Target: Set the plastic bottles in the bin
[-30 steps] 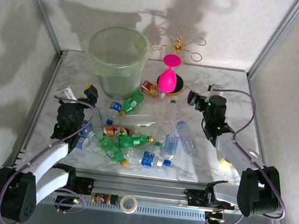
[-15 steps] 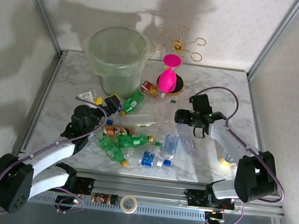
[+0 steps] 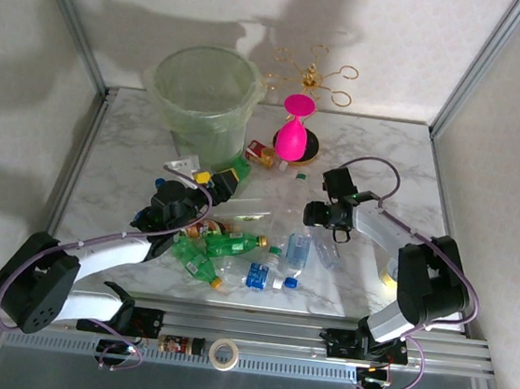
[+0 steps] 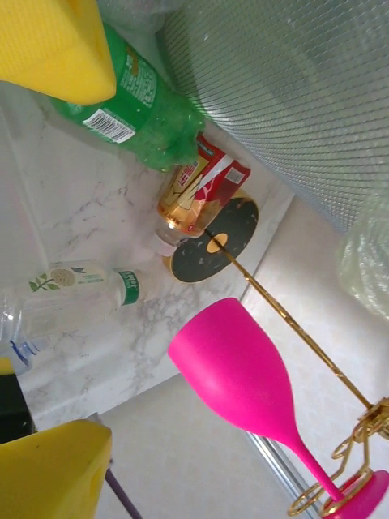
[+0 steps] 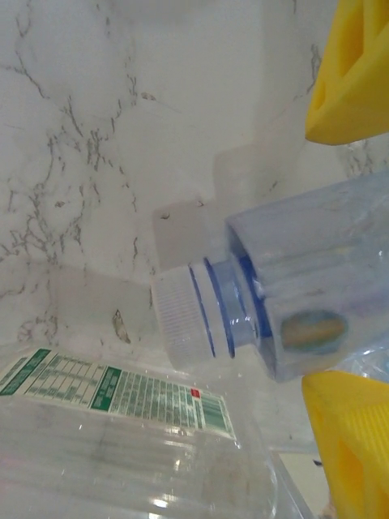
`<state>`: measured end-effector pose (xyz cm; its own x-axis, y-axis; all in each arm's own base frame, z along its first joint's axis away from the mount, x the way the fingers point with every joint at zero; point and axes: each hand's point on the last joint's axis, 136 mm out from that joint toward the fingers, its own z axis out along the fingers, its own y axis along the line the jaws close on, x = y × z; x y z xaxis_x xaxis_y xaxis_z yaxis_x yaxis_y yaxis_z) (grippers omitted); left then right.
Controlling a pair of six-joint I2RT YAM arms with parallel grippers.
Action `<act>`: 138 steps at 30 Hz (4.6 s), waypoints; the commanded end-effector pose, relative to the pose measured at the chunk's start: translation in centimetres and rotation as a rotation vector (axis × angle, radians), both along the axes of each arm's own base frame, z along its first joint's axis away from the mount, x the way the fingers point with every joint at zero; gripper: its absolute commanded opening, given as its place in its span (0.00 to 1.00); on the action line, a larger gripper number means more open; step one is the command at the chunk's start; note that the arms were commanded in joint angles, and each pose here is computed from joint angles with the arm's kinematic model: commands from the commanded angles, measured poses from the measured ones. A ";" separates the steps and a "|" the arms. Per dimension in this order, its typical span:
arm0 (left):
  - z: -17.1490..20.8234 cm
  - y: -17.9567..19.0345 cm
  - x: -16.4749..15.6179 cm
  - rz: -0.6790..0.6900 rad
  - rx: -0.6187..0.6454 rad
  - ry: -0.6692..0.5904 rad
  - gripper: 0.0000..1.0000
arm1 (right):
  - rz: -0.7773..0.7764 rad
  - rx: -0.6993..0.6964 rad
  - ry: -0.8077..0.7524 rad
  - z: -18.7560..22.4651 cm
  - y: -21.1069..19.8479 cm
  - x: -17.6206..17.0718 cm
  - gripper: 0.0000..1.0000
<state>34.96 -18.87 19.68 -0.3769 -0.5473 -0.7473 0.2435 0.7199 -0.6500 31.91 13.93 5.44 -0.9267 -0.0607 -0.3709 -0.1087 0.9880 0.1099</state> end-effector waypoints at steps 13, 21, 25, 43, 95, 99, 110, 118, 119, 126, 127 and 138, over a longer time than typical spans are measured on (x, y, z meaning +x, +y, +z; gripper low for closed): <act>2.6 -0.9 0.5 -0.002 0.013 -0.051 1.00 | -0.017 -0.088 0.018 -2.5 -1.4 -0.4 0.60; 5.4 -4.0 -0.4 -0.182 0.018 -0.106 1.00 | -0.040 0.019 -0.153 4.7 -0.5 1.8 0.48; 7.7 -6.3 -1.6 -0.303 -0.013 -0.166 1.00 | -0.002 0.153 -0.291 10.5 1.6 3.3 0.47; 7.5 -15.5 -6.2 -0.639 0.033 -0.173 0.99 | 0.208 0.824 -0.612 25.8 9.4 2.5 0.45; 18.9 -3.3 0.8 -0.077 0.268 -0.202 0.47 | -0.031 0.597 -0.850 23.4 2.1 1.7 0.99; 20.4 1.5 3.2 0.064 0.312 -0.179 0.46 | -0.036 0.561 -0.813 21.7 2.0 1.9 0.99; 21.1 10.0 10.2 0.283 0.368 -0.081 0.43 | -0.075 0.493 -0.795 20.6 0.9 2.1 0.99; 17.8 9.6 14.8 0.255 0.456 0.054 0.43 | -0.099 0.481 -0.783 20.2 0.3 1.4 0.99; 17.3 9.4 15.4 0.245 0.466 0.073 0.43 | -0.102 0.480 -0.783 20.2 0.2 1.3 0.99; 14.0 8.7 17.9 0.219 0.501 0.180 0.50 | -0.131 0.475 -0.776 19.5 -0.4 0.9 0.99; 13.7 8.7 18.0 0.220 0.500 0.187 0.52 | -0.131 0.475 -0.776 19.5 -0.4 0.9 0.99; 16.5 8.2 17.0 0.226 0.458 0.131 0.76 | -0.110 0.468 -0.724 19.0 0.7 2.1 0.99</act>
<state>53.21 -10.51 31.80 -0.4649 -0.2369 -0.8531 -0.0422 0.9684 -0.2460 33.46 14.47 23.37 -0.4535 0.3106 -0.8354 -0.2150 0.8715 0.4407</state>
